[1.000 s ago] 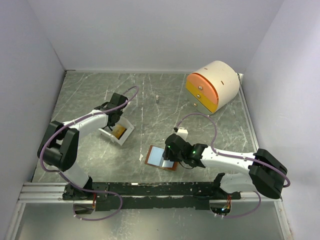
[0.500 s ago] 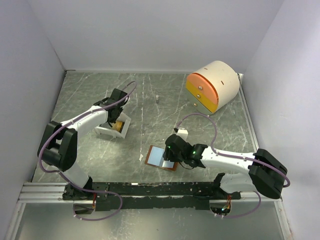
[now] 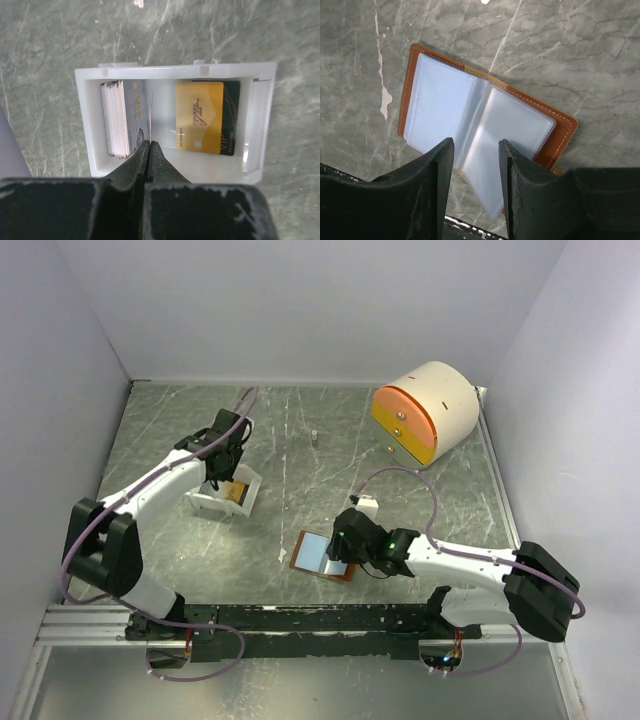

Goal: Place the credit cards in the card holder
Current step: Pick up the credit card from the storage box, then insert the credit card into the card holder.

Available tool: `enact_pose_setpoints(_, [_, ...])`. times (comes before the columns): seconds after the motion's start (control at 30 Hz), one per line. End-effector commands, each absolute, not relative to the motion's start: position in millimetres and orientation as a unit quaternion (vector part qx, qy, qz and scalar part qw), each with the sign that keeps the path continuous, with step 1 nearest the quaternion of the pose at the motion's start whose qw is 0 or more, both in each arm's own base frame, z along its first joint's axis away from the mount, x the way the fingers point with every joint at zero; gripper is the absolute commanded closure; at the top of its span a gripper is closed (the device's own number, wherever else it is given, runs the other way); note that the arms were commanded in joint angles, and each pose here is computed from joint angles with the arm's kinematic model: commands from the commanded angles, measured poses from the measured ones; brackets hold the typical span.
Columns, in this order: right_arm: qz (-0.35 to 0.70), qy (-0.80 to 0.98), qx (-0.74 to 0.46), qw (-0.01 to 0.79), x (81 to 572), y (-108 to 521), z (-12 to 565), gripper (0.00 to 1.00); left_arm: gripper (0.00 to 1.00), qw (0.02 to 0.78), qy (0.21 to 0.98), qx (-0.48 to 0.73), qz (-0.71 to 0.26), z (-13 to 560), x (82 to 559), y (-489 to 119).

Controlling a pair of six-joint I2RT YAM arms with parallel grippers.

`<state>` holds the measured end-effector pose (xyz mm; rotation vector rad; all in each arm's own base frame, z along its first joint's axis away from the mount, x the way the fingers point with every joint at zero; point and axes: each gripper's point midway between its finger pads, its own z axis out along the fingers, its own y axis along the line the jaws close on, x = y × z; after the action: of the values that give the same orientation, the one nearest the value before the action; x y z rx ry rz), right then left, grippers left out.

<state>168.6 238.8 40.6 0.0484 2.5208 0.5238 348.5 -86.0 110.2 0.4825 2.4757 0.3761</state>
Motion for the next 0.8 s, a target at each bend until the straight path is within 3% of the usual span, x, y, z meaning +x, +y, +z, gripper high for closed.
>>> enact_pose_setpoints(0.0, [0.208,0.935,0.019,0.285,168.0,236.8,44.8,0.59,0.93,0.348,0.922,0.143,0.090,146.2,348.2,-99.8])
enact_pose_setpoints(0.23, [0.196,0.938,0.018,0.284,170.3,231.2,43.2,0.59,0.93,0.388,0.915,0.106,0.032,170.9,342.3,-112.6])
enact_pose_setpoints(0.47, [0.184,0.939,0.026,0.289,173.1,219.5,43.4,0.62,0.93,0.411,0.900,0.073,-0.124,198.9,323.1,-155.7])
enact_pose_setpoints(0.6, [0.186,0.939,0.028,0.288,173.4,214.5,41.7,0.65,0.93,0.382,0.891,0.041,-0.242,198.2,300.0,-188.2])
enact_pose_setpoints(0.77, [0.171,0.945,0.024,0.278,170.2,208.3,32.9,0.68,0.93,0.325,0.888,0.000,-0.324,181.1,273.3,-213.2])
